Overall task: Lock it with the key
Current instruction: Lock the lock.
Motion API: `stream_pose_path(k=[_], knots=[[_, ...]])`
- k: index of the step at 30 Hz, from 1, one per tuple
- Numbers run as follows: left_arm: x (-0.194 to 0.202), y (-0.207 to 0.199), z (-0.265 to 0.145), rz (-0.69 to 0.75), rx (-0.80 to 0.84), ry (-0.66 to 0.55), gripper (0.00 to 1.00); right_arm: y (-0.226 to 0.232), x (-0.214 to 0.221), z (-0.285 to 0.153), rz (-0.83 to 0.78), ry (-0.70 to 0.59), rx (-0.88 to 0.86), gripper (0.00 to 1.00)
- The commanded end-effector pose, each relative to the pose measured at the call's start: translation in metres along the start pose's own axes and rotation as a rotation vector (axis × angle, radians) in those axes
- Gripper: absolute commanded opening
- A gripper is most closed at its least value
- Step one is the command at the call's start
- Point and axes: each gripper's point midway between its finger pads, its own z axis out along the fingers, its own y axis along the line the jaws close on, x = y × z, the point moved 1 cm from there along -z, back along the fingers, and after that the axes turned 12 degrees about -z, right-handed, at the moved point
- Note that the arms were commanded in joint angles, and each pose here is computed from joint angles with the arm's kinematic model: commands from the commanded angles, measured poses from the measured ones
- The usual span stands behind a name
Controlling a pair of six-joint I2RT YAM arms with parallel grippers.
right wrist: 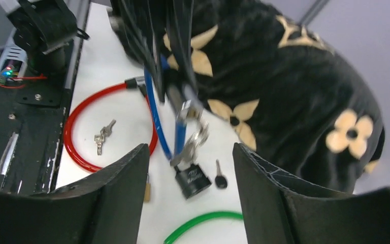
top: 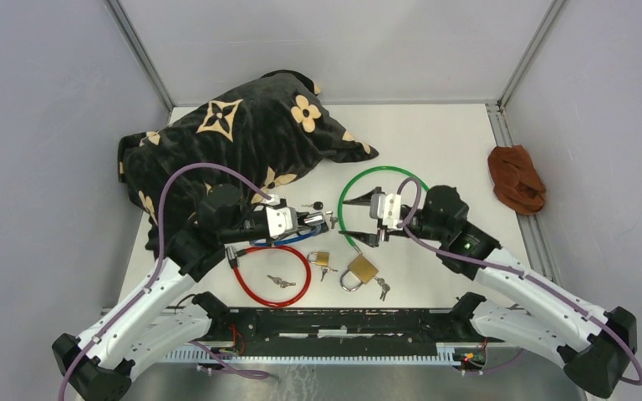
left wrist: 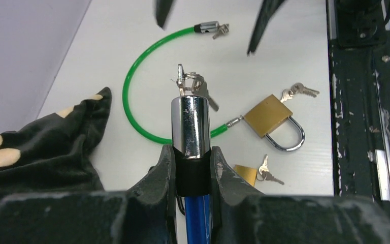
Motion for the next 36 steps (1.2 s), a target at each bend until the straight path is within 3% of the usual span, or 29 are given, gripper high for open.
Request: stream_pose_path(k=[1, 12, 20, 26, 28, 32, 36], knots=[[-0.008, -0.002, -0.004, 0.153, 0.061, 0.032, 0.02, 0.009, -0.024, 0.002, -0.024, 0.014, -0.224, 0.64], [-0.013, -0.007, -0.001, 0.197, 0.092, 0.028, 0.02, -0.006, -0.008, 0.026, 0.046, 0.132, -0.287, 0.50], [-0.011, -0.011, 0.002, 0.190, 0.107, 0.032, 0.02, -0.007, -0.002, 0.037, 0.069, 0.125, -0.294, 0.38], [-0.009, -0.012, 0.004, 0.183, 0.110, 0.032, 0.02, -0.004, 0.001, 0.040, 0.094, 0.124, -0.308, 0.40], [-0.010, -0.012, 0.004, 0.184, 0.110, 0.028, 0.02, -0.004, 0.001, 0.041, 0.104, 0.125, -0.312, 0.33], [-0.010, -0.013, 0.004, 0.184, 0.110, 0.028, 0.02, -0.002, 0.000, 0.042, 0.117, 0.117, -0.322, 0.02], [-0.011, -0.011, 0.004, 0.177, 0.092, 0.031, 0.02, -0.004, 0.003, 0.037, 0.084, 0.139, -0.297, 0.00]])
